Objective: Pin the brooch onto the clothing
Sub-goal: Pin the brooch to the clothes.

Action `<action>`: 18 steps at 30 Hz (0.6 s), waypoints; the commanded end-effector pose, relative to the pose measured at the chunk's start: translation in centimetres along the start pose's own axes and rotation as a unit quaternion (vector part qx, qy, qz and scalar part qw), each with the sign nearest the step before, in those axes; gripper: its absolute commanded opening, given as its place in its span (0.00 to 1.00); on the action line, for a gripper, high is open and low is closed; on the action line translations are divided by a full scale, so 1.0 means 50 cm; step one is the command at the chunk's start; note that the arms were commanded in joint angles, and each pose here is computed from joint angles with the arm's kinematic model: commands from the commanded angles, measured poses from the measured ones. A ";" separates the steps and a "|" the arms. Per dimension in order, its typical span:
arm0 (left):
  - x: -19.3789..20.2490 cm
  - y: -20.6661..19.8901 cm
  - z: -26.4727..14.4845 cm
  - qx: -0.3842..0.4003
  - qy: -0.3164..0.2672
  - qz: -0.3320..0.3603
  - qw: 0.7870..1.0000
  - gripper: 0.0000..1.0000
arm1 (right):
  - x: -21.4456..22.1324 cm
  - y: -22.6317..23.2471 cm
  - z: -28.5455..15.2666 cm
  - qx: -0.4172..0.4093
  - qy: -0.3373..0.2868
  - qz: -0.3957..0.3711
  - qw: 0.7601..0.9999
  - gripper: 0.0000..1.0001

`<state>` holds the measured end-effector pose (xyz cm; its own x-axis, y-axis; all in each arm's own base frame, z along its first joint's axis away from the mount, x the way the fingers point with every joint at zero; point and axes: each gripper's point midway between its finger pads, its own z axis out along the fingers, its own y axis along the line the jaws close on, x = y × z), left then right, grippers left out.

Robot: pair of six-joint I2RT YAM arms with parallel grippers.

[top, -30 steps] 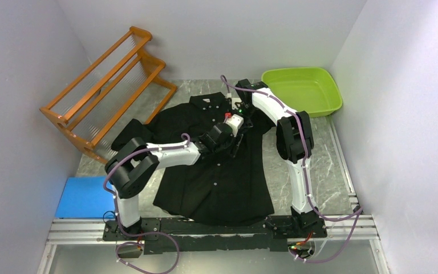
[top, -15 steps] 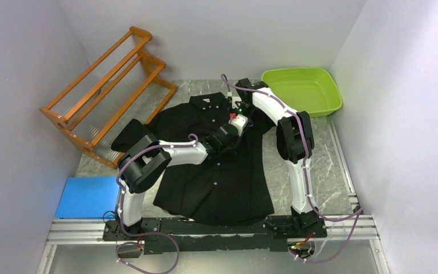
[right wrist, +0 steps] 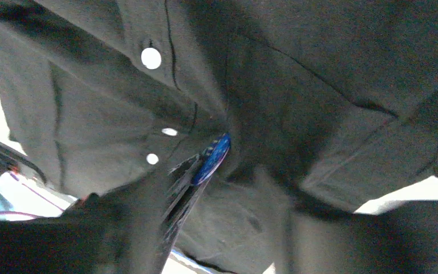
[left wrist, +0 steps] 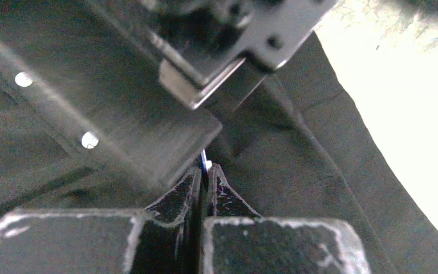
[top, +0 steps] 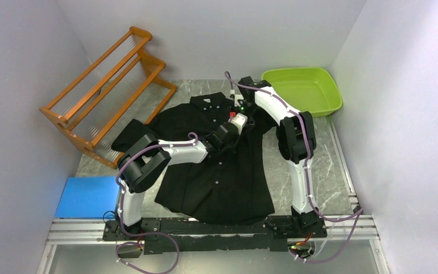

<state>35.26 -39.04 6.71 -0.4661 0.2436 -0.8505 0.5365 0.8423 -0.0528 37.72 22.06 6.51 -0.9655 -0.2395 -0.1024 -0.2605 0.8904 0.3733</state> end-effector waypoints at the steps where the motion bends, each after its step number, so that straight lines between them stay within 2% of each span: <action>1: -0.067 -0.013 -0.036 0.021 -0.028 -0.013 0.999 0.03 | -0.046 0.027 -0.116 -0.014 -0.097 -0.020 0.995 0.76; 2: -0.068 -0.016 -0.040 0.026 -0.025 -0.012 0.999 0.03 | -0.052 0.023 -0.127 -0.012 -0.112 -0.017 0.993 0.97; 3: -0.071 -0.018 -0.045 0.029 -0.022 -0.012 0.999 0.03 | -0.057 0.022 -0.141 -0.014 -0.128 -0.017 0.992 0.99; 12: -0.117 -0.046 -0.101 0.071 -0.012 -0.028 0.997 0.03 | -0.061 0.006 -0.259 -0.014 -0.273 -0.021 0.962 1.00; 18: -0.123 -0.054 -0.138 0.104 0.017 -0.046 0.993 0.03 | -0.036 0.003 -0.338 -0.063 -0.380 -0.042 0.922 1.00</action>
<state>32.92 -39.02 12.49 -0.5064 0.2339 -0.8300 0.5992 0.7876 -0.1437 38.00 16.33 17.67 -0.8221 -0.0136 -0.5691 -0.2896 0.8707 0.3976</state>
